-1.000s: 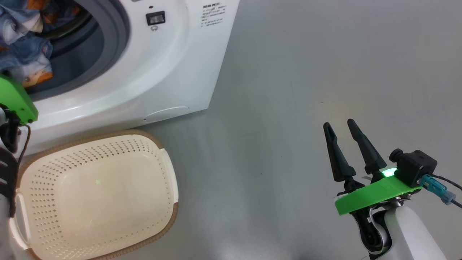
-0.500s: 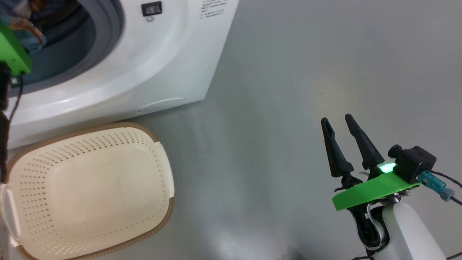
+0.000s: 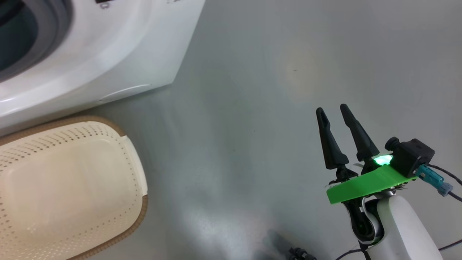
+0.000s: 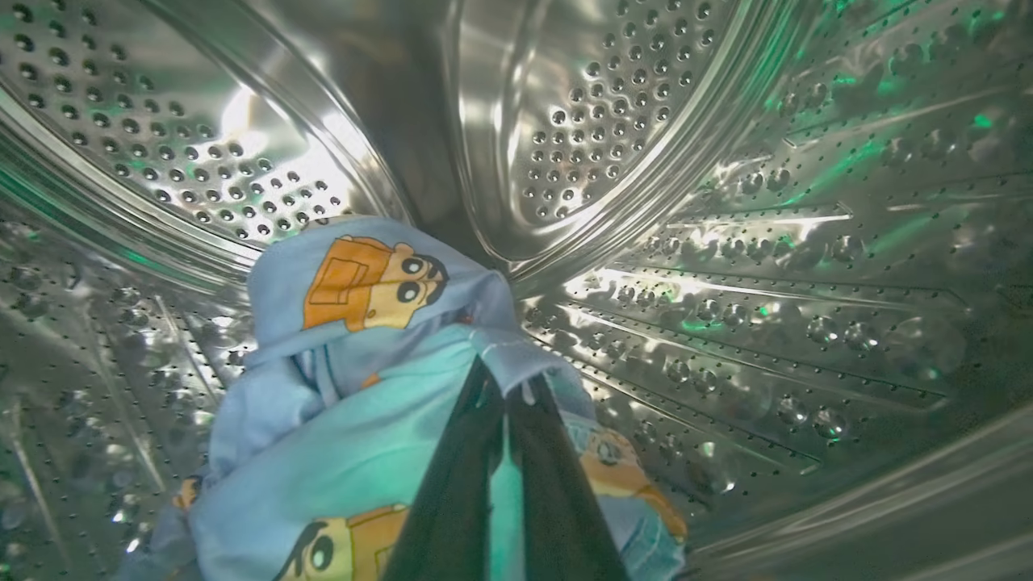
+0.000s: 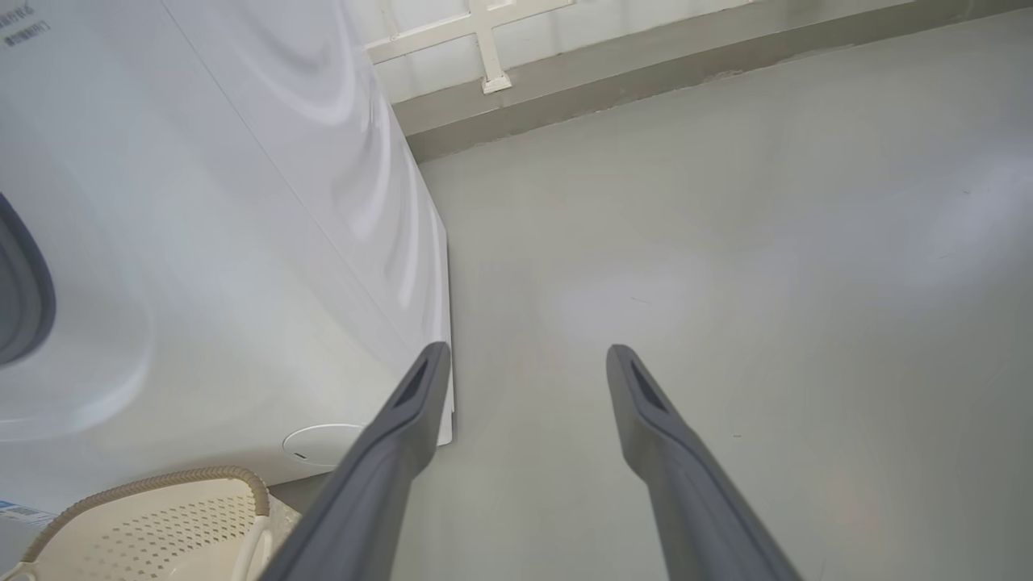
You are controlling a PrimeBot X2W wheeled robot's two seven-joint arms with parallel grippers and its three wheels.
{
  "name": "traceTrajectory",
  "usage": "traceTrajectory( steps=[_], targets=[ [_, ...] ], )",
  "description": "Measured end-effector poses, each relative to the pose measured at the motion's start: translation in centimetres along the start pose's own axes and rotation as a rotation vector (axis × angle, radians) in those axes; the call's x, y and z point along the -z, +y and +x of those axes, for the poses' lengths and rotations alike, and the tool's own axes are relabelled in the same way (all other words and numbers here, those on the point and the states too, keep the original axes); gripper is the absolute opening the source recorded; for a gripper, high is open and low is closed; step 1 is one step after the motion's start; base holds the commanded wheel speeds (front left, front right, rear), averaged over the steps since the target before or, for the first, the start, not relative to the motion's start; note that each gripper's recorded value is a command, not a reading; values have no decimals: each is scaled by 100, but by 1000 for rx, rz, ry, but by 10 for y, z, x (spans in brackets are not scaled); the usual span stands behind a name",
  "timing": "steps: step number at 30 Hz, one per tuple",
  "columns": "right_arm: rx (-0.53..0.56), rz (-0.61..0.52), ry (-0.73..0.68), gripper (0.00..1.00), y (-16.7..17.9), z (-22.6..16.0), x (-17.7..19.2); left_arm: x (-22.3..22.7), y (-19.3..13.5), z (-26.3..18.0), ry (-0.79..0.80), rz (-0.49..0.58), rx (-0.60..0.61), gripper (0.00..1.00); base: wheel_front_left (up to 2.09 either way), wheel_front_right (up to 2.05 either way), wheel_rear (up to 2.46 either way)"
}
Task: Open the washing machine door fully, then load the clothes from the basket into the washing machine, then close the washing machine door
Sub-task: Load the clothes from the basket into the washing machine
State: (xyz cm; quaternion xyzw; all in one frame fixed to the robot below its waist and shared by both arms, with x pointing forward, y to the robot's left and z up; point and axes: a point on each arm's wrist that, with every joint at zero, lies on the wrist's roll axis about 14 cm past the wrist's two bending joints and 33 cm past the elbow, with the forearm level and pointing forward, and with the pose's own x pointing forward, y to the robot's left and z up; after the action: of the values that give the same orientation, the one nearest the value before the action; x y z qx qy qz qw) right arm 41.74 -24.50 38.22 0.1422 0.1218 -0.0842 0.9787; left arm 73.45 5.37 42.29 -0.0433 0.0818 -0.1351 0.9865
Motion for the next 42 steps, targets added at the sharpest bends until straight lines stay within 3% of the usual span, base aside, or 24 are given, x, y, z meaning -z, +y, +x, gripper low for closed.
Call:
traceTrajectory(
  steps=[2, 3, 4, 5, 18, 24, 31, 42],
  targets=[
    [9, 0, 5, 100, -2, -1, 2, 5, -3, 3, 8, -4, 6, 0, 0, 0, 0],
    [12, 0, 7, 100, -3, -1, 3, 7, -4, 4, 13, -7, 7, 34, 0, 0, 0],
    [15, 1, 9, 100, -3, -1, 3, 10, -5, 5, 21, -7, 8, 91, 0, 0, 0],
    [15, 3, 9, 100, -3, -1, 4, 13, -5, 5, 32, -5, 9, 100, 0, 0, 0],
    [-23, 20, -17, 100, 10, -1, -5, 3, -2, -15, 46, 2, 12, 100, 0, 0, 0],
    [-55, 17, -52, 100, 17, -3, -20, 13, -6, -44, 68, 3, 27, 100, 0, 0, 0],
    [-107, 21, -85, 100, 32, -4, -33, -18, -1, -72, -28, -2, 24, 100, 0, 0, 0],
    [-179, 22, -103, 100, 52, -14, -40, -2, 9, -146, -39, -57, -16, 100, 0, 0, 0]
  ],
)
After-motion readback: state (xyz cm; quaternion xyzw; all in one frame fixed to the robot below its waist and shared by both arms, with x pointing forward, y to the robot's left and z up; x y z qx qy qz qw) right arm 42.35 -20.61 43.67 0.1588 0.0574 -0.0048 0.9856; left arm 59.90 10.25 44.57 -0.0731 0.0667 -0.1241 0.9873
